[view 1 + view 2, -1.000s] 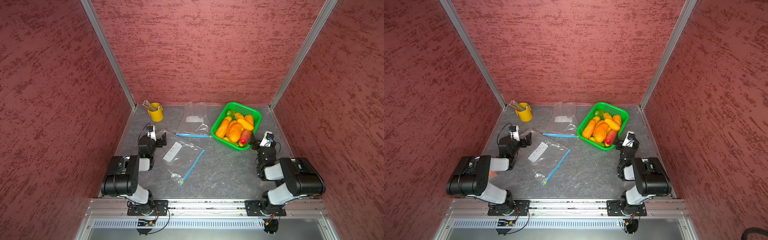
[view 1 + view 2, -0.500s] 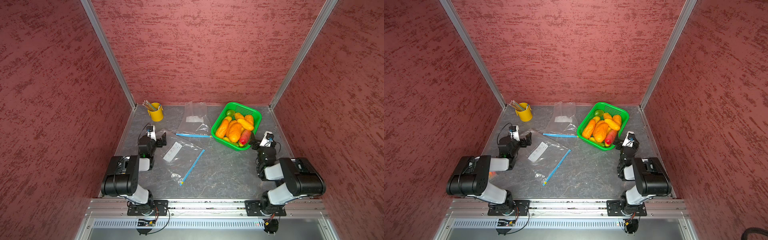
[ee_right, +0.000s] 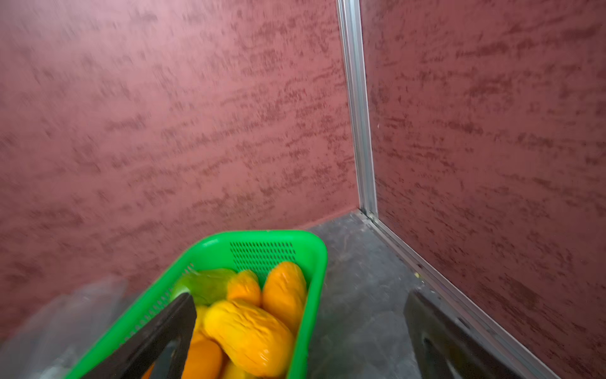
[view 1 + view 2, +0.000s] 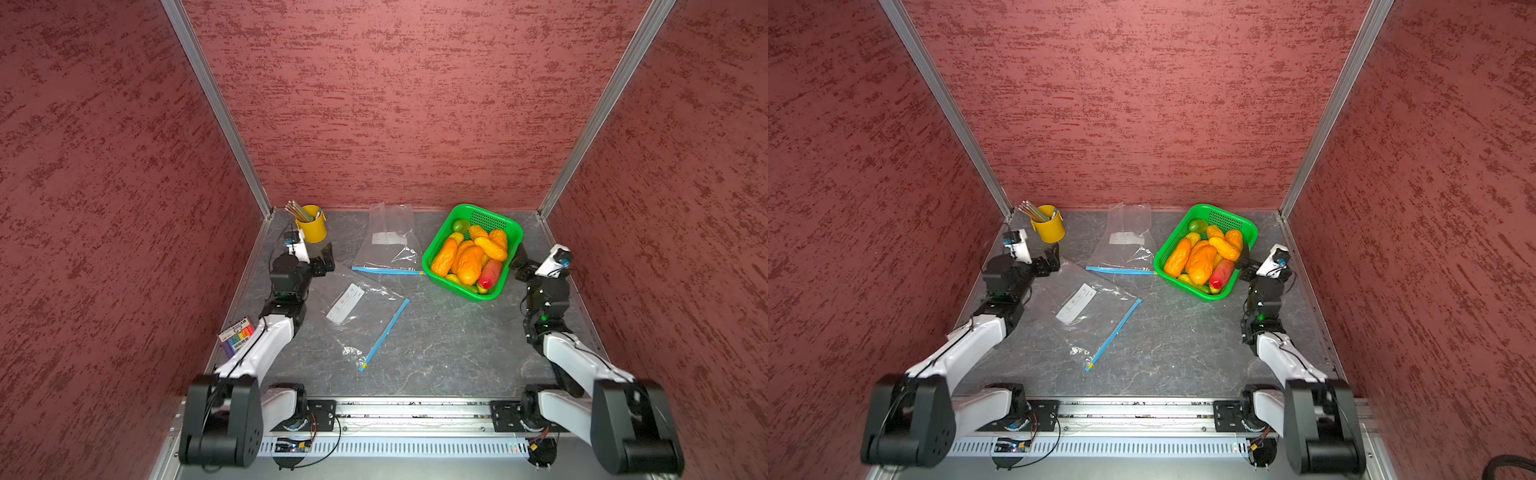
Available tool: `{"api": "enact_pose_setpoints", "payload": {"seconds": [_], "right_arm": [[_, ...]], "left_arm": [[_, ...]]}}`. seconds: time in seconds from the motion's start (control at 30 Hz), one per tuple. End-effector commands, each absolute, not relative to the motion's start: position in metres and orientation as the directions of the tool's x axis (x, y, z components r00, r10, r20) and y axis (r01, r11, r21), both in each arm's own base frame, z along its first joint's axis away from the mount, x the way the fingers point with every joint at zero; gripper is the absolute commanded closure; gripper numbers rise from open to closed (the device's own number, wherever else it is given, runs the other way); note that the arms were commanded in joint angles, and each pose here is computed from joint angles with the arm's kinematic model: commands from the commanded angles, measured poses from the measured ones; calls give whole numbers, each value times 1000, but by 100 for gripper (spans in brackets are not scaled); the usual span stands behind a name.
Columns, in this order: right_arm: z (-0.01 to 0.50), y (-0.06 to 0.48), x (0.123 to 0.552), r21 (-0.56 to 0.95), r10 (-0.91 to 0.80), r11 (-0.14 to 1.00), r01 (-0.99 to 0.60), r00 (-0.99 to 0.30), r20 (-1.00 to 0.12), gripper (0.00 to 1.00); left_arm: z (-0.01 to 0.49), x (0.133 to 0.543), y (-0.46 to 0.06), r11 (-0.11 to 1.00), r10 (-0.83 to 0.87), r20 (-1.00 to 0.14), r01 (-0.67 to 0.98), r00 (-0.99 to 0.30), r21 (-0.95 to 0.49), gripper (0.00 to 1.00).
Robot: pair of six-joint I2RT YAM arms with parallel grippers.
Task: Place the mango in a zip-top bag and seal the zipper
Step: Pick up the zipper food storage bag at the center of the board.
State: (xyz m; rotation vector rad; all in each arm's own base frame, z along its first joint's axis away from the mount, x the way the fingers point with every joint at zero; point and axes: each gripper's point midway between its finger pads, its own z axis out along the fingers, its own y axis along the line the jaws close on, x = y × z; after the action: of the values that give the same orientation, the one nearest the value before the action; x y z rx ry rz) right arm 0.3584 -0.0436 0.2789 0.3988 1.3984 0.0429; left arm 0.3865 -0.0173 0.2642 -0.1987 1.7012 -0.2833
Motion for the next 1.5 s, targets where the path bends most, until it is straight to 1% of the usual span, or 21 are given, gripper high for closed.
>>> {"api": "enact_pose_setpoints", "payload": {"seconds": [0.0,0.03,0.1,0.17,0.27,0.33,0.4,0.47,0.53,0.6,0.7,0.87,0.9,1.03,1.1,1.13,1.27,1.33,1.37,1.4,1.47], "right_arm": [[254,-22,343,403,408,905,138,-7,-913,1],[257,-15,338,420,425,901,108,-31,-904,1],[256,-4,330,456,462,887,75,-100,-881,1],[248,8,327,488,487,872,47,-187,-853,1],[236,20,326,513,502,857,48,-304,-809,1],[232,24,325,515,498,856,47,-346,-795,1],[231,26,322,525,503,850,43,-358,-786,1],[233,28,319,533,508,845,33,-357,-784,1],[232,30,318,543,514,839,29,-366,-776,1],[230,35,319,556,518,831,13,-382,-766,1],[228,44,320,574,516,818,-40,-393,-761,1],[220,45,317,582,521,812,-37,-402,-753,1],[218,44,316,581,522,813,-30,-404,-751,1],[216,42,313,576,522,817,-20,-400,-754,1],[216,41,312,576,524,817,-14,-397,-753,1],[217,41,312,576,524,817,-16,-396,-754,1],[220,43,313,583,528,812,-25,-393,-752,1],[222,43,313,585,530,810,-29,-390,-753,1],[224,43,313,587,532,809,-32,-387,-753,1],[225,44,313,589,532,808,-35,-387,-753,1],[223,44,313,591,535,806,-32,-390,-750,1]], "left_arm": [[237,357,-45,804,-541,-721,-12,-433,-595,0],[238,351,-69,795,-487,-707,73,-513,-601,1],[223,335,-99,836,-396,-669,55,-629,-546,0],[205,309,-140,920,-201,-674,98,-711,-379,0],[174,264,-186,963,23,-620,184,-784,-196,1],[153,239,-203,967,123,-589,231,-799,-111,1],[136,211,-222,948,217,-567,310,-795,-71,1],[117,189,-230,939,269,-509,340,-818,-49,0],[94,176,-226,949,286,-436,316,-853,3,3],[75,172,-218,960,273,-389,275,-880,53,6],[60,180,-214,972,232,-391,220,-890,76,10],[36,192,-215,987,133,-351,157,-927,-40,21],[32,195,-213,989,111,-348,138,-931,-53,22],[31,196,-220,977,91,-351,152,-932,-149,24],[25,196,-217,974,68,-328,134,-942,-184,29],[21,196,-214,974,58,-316,123,-947,-191,31],[8,195,-204,975,42,-292,103,-955,-197,36],[4,195,-204,969,31,-285,99,-958,-227,41],[3,195,-205,964,25,-281,98,-959,-246,44],[2,196,-205,960,16,-278,92,-960,-264,50],[0,197,-206,953,4,-268,85,-963,-290,56]]}}
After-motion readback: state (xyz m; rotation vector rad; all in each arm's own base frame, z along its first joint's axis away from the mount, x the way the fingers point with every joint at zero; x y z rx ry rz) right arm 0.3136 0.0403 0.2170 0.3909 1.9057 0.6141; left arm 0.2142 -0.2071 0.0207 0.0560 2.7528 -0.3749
